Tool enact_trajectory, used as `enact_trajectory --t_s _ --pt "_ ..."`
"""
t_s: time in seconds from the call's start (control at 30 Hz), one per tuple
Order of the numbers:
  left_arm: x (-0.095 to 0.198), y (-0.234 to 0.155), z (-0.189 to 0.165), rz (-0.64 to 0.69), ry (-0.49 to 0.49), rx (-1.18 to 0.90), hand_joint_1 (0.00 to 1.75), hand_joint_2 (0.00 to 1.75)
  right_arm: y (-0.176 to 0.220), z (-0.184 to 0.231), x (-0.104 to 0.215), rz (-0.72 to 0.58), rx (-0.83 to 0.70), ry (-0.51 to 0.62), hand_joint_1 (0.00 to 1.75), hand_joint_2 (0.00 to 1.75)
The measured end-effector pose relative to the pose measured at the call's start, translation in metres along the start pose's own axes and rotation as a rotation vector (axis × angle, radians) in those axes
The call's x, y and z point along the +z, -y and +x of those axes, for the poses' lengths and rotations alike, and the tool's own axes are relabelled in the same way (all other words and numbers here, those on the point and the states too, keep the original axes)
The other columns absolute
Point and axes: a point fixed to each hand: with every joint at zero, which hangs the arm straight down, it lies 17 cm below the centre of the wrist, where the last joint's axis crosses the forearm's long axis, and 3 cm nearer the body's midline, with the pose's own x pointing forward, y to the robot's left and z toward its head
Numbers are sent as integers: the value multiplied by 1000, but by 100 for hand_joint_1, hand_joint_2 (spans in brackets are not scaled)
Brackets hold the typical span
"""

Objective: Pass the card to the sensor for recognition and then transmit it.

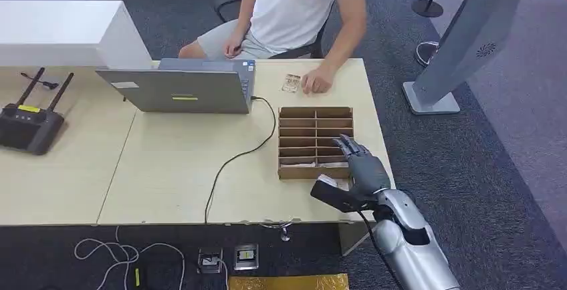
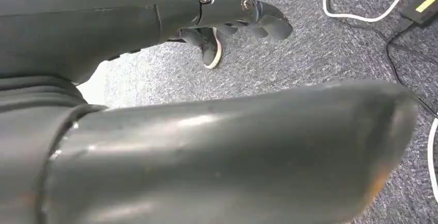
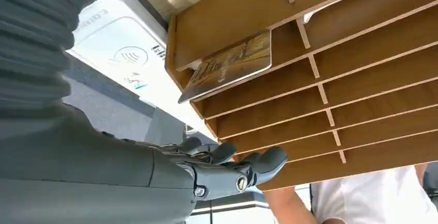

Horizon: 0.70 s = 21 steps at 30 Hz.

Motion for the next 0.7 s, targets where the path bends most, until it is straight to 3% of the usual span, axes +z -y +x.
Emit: enact_trajectory --t_s 0.17,0.2,0.23,0.27,0.7 --pt "0 0 0 0 2 -5 0 0 -2 0 0 3 -2 -2 0 175" --pt "0 0 0 0 2 -6 0 0 -2 0 0 3 -2 -3 26 175" --pt "0 0 0 0 2 -5 0 0 -2 0 0 4 -2 -4 150 175" --pt "0 0 0 0 2 -6 0 0 -2 -1 0 4 -5 -9 173 175" --pt "1 7 -6 -26 -20 17 0 0 -8 -3 0 22 -39 -22 175 175"
